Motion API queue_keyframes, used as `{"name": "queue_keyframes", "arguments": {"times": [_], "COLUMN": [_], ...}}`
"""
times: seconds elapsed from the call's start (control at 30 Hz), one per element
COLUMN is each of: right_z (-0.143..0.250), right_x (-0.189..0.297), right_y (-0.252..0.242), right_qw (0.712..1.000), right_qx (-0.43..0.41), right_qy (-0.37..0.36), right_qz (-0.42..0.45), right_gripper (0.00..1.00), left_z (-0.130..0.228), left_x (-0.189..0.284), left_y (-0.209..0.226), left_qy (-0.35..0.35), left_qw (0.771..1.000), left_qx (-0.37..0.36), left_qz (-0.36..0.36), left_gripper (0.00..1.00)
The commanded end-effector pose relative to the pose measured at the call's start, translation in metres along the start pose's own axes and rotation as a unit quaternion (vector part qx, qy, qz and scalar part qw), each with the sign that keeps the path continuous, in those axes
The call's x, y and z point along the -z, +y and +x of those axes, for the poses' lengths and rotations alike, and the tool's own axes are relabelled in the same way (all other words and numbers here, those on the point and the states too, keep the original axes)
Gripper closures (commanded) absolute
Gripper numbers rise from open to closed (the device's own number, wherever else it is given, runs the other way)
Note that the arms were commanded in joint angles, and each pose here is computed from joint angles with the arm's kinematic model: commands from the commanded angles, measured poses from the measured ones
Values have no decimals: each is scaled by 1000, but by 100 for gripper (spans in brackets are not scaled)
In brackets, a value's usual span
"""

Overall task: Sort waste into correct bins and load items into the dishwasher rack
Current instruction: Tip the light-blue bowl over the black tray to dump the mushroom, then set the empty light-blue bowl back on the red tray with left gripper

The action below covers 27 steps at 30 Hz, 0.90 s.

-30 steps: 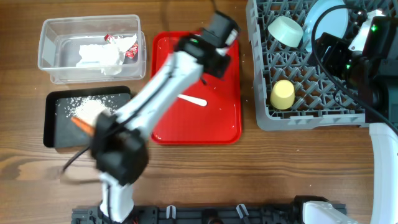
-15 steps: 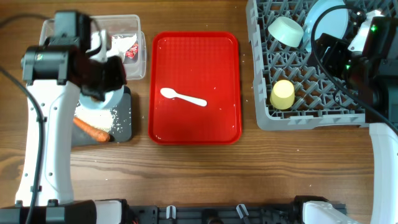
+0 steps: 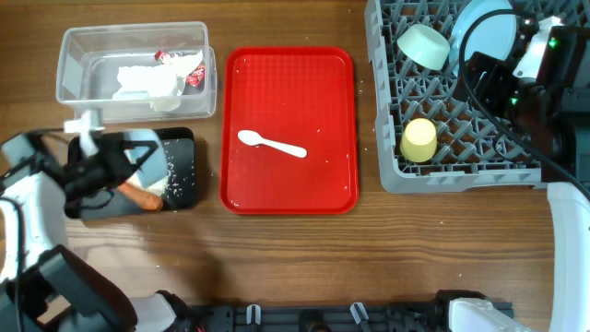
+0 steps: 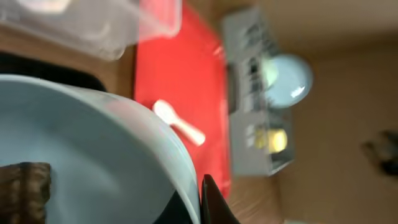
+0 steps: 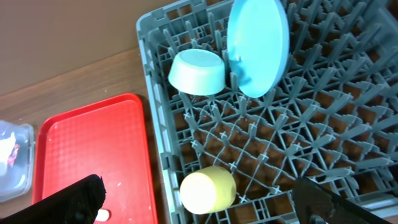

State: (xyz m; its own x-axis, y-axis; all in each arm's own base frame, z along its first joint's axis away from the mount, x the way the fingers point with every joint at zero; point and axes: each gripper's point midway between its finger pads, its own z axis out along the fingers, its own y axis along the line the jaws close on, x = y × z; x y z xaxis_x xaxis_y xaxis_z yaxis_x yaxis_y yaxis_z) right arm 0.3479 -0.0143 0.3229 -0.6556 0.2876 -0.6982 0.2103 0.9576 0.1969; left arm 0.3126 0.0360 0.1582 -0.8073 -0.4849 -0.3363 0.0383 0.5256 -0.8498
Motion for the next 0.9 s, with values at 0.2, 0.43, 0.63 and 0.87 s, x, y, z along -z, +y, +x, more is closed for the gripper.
{"name": "queue_keyframes", "arguments": {"times": [0.2,0.43,0.63,0.87], "right_z": [2,3,4,3], "right_x": [-1,-1,-1,-1], "right_y": [4,4,4,4], "right_qw": [1000,1000,1000,1000], "right_qx": [14,20,22,22], "right_qy": [6,7,8,7], "right_qz": [-12,-12,-12,-12], "right_gripper": [1,0,1,1], "left_z": [-30,-34,-35,-26], "left_x": [26,25,24,-27], "left_y": [-3,0,-4,-93], "left_qy": [-89,-71,-66,29], "left_qw": [974,964,963,993], "left_qx": [76,163,168,-38], "left_qz": [192,200,201,110], "left_gripper": [96,96,96,96]}}
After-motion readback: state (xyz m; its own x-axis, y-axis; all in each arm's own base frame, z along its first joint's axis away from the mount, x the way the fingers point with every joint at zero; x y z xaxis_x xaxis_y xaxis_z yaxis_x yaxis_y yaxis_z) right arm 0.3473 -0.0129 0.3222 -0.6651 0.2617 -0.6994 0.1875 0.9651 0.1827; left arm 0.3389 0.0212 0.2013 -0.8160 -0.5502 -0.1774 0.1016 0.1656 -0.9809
